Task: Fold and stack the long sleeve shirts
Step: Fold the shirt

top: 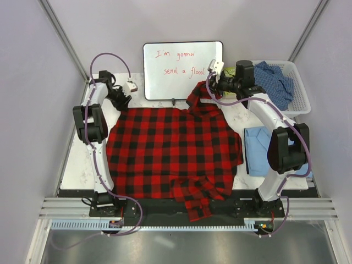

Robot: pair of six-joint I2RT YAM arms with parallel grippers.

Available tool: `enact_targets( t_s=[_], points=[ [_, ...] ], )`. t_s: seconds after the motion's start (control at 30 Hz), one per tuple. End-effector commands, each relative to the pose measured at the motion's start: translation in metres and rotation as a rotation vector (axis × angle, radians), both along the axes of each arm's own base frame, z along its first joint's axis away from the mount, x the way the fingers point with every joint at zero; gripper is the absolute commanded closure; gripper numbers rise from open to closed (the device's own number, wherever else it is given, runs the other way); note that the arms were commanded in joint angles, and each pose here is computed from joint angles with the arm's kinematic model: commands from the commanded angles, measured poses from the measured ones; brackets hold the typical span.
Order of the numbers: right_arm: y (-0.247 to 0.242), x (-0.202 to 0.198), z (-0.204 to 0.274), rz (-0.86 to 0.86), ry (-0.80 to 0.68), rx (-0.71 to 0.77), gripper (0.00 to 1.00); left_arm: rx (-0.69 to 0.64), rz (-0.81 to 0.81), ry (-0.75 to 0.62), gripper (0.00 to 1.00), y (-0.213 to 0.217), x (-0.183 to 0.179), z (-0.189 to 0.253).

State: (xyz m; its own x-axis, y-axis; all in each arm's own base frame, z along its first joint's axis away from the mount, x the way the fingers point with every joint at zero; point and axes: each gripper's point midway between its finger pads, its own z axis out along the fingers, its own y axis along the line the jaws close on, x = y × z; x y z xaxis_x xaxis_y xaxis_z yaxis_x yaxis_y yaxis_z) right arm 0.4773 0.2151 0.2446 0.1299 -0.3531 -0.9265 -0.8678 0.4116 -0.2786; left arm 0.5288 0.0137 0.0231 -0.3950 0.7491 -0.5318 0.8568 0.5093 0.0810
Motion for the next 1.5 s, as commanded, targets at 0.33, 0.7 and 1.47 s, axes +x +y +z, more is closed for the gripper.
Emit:
enact_targets(
  t_s=[0.33,0.7,1.47],
  points=[
    [-0.018,0.034,0.068,-0.070,-0.126,0.060,1.00,-0.072,0.033,-0.105,0.98,-0.011,0.007,0.083],
    [-0.026,0.003,0.061,-0.053,-0.088,0.043,1.00,0.075,0.052,-0.181,0.98,-0.009,-0.020,0.118],
    [-0.027,-0.003,0.055,-0.058,-0.031,0.030,1.00,0.018,0.222,-0.182,0.98,0.011,0.004,0.096]
  ],
)
